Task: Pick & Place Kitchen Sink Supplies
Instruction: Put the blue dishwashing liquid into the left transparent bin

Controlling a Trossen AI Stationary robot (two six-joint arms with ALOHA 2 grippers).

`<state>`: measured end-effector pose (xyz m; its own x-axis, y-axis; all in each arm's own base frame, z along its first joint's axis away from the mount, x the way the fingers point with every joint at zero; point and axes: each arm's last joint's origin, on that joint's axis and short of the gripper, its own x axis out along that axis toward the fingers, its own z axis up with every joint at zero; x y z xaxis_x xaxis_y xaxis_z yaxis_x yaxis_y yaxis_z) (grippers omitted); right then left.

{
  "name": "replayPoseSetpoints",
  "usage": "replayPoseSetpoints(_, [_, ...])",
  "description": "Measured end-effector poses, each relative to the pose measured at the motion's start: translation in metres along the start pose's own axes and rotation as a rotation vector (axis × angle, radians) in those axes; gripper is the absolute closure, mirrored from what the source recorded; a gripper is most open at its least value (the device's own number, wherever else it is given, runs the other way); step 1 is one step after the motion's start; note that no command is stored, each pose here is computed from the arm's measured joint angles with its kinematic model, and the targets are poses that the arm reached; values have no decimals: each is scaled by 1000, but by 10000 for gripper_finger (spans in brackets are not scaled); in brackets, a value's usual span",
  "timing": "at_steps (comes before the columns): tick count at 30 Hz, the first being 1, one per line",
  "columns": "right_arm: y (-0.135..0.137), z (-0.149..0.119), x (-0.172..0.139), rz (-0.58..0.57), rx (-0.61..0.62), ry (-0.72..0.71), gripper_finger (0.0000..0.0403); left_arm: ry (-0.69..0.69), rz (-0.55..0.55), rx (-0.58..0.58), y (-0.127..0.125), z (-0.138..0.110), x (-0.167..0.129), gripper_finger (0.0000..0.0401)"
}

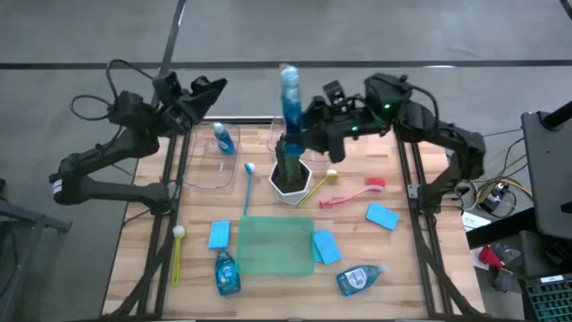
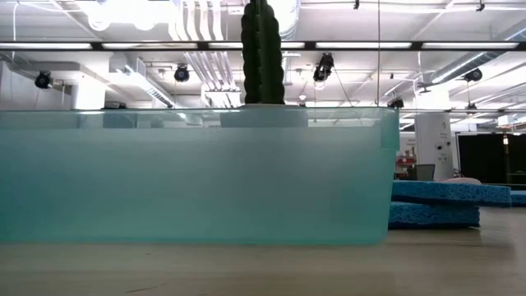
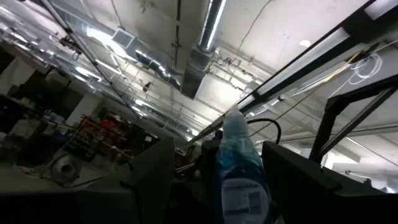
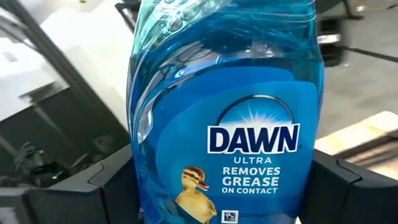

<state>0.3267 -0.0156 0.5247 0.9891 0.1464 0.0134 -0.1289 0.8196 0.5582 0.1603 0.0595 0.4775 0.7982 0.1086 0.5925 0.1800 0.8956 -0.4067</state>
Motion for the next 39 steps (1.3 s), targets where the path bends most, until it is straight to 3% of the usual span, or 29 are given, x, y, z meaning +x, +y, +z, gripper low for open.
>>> replayPoseSetpoints(7, [2, -10, 42, 36, 16, 36, 92, -20, -54, 3, -11, 15, 11, 156])
replayPoseSetpoints(16, [-11, -22, 77, 64, 83, 87, 92, 146, 49, -69, -18, 24, 29, 156])
replayPoseSetpoints(28, [-9, -21, 77, 80, 81, 85, 92, 199, -23, -82, -34, 27, 38, 155])
replayPoseSetpoints(34, [-13, -21, 77, 64, 90, 87, 92, 235, 5, -156, -26, 10, 50, 155])
replayPoseSetpoints(39, [-16, -23, 78, 41, 97, 85, 92, 273, -37, -172, -24, 0, 57, 156])
